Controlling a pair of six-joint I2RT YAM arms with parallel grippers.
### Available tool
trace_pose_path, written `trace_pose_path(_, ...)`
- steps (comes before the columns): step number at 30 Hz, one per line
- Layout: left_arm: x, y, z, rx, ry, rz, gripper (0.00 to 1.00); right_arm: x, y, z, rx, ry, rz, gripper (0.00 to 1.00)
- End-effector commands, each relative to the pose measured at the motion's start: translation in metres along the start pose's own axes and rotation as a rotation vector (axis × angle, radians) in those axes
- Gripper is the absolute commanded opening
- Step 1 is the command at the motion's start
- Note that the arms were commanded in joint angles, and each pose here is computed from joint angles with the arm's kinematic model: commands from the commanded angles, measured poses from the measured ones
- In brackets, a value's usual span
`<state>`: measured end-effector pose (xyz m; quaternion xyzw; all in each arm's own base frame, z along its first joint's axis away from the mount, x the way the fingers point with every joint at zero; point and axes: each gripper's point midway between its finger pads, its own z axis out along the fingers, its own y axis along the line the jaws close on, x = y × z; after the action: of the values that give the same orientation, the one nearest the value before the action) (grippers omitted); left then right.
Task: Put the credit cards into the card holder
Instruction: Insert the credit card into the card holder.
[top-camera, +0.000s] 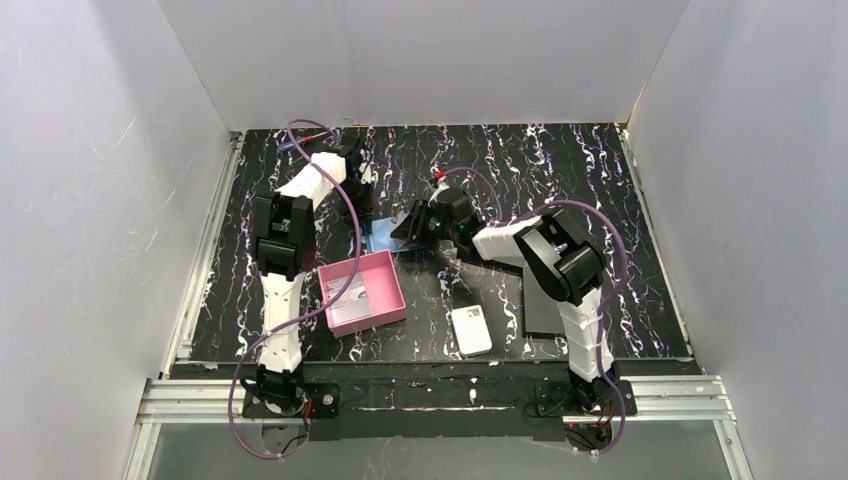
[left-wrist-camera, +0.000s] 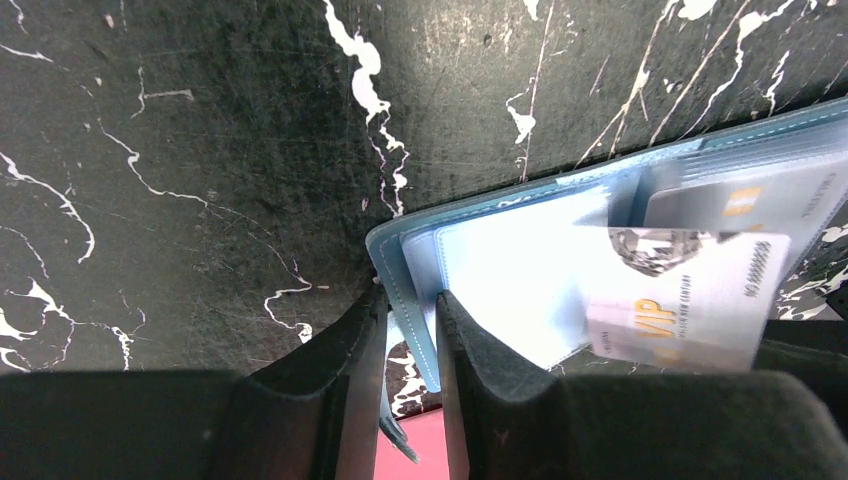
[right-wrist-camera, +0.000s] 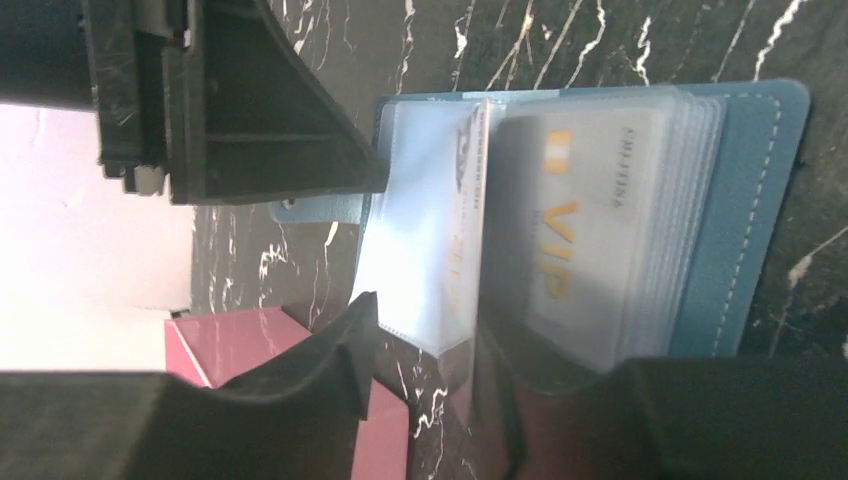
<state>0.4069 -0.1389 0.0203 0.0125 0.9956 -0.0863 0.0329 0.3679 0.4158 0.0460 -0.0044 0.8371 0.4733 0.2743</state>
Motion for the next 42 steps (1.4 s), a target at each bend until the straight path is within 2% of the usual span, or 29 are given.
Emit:
trace_pose_path(1,0.024,0.01,0.007,-0.056,0.074,0.02,0.22,-0.004,-0.015,-0.017,0.111,0.071,-0.108,0.49)
trace_pose_path(8,0.025,0.01,0.006,-0.053,0.076,0.022,0.21,-0.005,-0.017,-0.011,0.116,0.118,-0.187,0.57)
trace_pose_path(15,0.027,0.009,0.004,-0.049,0.075,0.027,0.21,-0.012,-0.025,-0.007,0.14,0.093,-0.198,0.55)
trace_pose_path(23,0.027,0.009,0.005,-0.045,0.081,0.031,0.2,-0.023,-0.019,-0.006,0.082,0.099,-0.194,0.53)
trace_pose_path(28,0.028,0.009,0.006,-0.041,0.083,0.032,0.2,-0.023,-0.022,-0.002,0.065,0.113,-0.165,0.43)
trace_pose_path(33,0.028,0.008,0.005,-0.04,0.083,0.035,0.19,-0.019,-0.028,0.0,0.069,0.121,-0.131,0.18)
trace_pose_path(36,0.029,0.009,0.006,-0.04,0.088,0.034,0.19,-0.017,-0.032,0.0,0.076,0.111,-0.104,0.09)
trace_pose_path(40,0.03,0.008,0.006,-0.037,0.089,0.03,0.18,-0.015,-0.037,0.001,0.073,0.079,-0.07,0.02)
trace_pose_path(42,0.031,0.008,0.006,-0.035,0.093,0.027,0.17,-0.013,-0.039,0.003,0.063,0.07,-0.034,0.01)
